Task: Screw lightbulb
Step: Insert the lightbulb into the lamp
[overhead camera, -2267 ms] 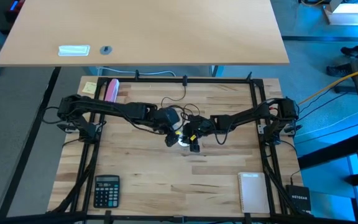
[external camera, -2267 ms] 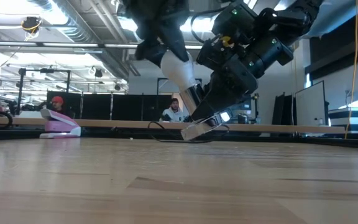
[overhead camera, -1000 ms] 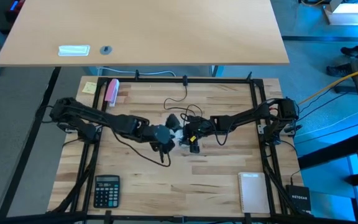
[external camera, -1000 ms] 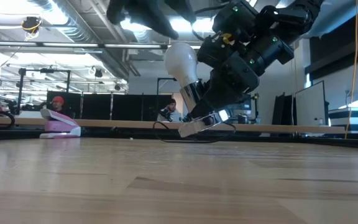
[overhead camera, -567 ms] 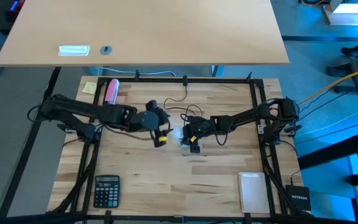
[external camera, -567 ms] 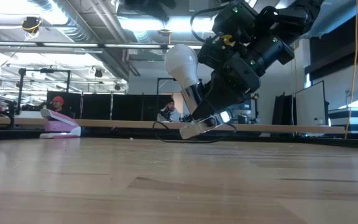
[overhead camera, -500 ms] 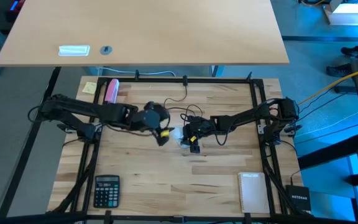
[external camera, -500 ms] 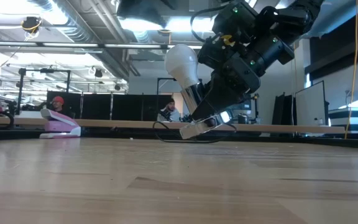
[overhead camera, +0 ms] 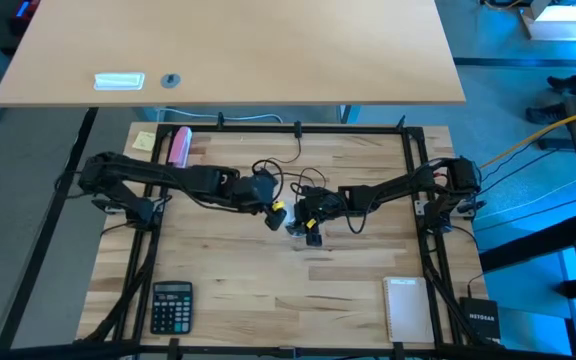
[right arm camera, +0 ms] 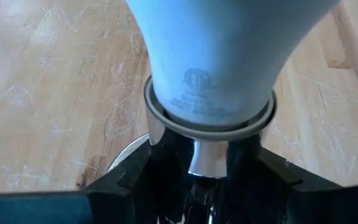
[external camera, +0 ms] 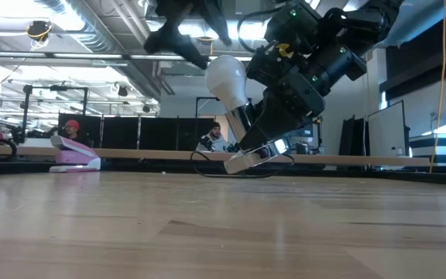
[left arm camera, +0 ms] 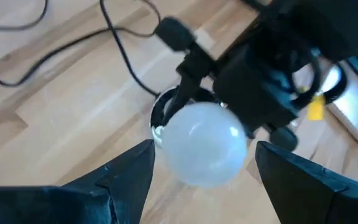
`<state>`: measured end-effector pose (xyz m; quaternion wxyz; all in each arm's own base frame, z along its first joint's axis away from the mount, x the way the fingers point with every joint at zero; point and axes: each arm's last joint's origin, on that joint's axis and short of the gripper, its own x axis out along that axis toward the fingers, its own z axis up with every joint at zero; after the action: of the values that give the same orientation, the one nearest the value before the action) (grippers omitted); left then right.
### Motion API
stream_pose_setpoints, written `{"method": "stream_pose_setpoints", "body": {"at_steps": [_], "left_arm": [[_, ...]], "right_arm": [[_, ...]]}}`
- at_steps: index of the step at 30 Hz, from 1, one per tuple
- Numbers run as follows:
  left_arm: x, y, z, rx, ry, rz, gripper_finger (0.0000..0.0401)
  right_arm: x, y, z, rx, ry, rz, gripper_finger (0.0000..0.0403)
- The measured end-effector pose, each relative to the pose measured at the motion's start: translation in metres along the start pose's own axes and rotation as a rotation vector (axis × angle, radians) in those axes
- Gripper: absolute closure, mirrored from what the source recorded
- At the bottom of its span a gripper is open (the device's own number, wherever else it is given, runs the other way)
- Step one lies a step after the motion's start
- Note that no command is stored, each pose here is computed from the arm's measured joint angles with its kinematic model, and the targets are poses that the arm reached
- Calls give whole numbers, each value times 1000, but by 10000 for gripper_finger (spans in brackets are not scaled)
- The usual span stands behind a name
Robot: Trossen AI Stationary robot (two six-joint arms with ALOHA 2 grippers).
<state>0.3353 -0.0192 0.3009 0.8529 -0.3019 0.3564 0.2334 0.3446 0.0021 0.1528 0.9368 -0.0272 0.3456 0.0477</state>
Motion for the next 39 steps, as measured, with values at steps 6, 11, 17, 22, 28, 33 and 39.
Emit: {"method": "stream_pose_setpoints", "body": {"at_steps": [6,11,17,22,28,33,39], "left_arm": [[20,-2,-6,7,38,30,132],[32,-4,-7,31,39,28,132],[35,-4,-7,95,38,25,136],[35,-2,-6,173,42,27,172],[36,-2,-5,491,45,20,209],[36,1,-2,783,50,11,205],[37,2,2,1302,40,6,203]], "right_arm": [[0,0,-1,0,5,0,223],[0,0,-3,0,18,1,223],[0,0,-3,1,17,0,223],[0,-1,-2,-1,16,-9,223],[0,-1,-2,-16,10,-11,223],[0,-1,-2,-21,9,-10,223],[1,-1,-2,-2,13,-7,223]]}}
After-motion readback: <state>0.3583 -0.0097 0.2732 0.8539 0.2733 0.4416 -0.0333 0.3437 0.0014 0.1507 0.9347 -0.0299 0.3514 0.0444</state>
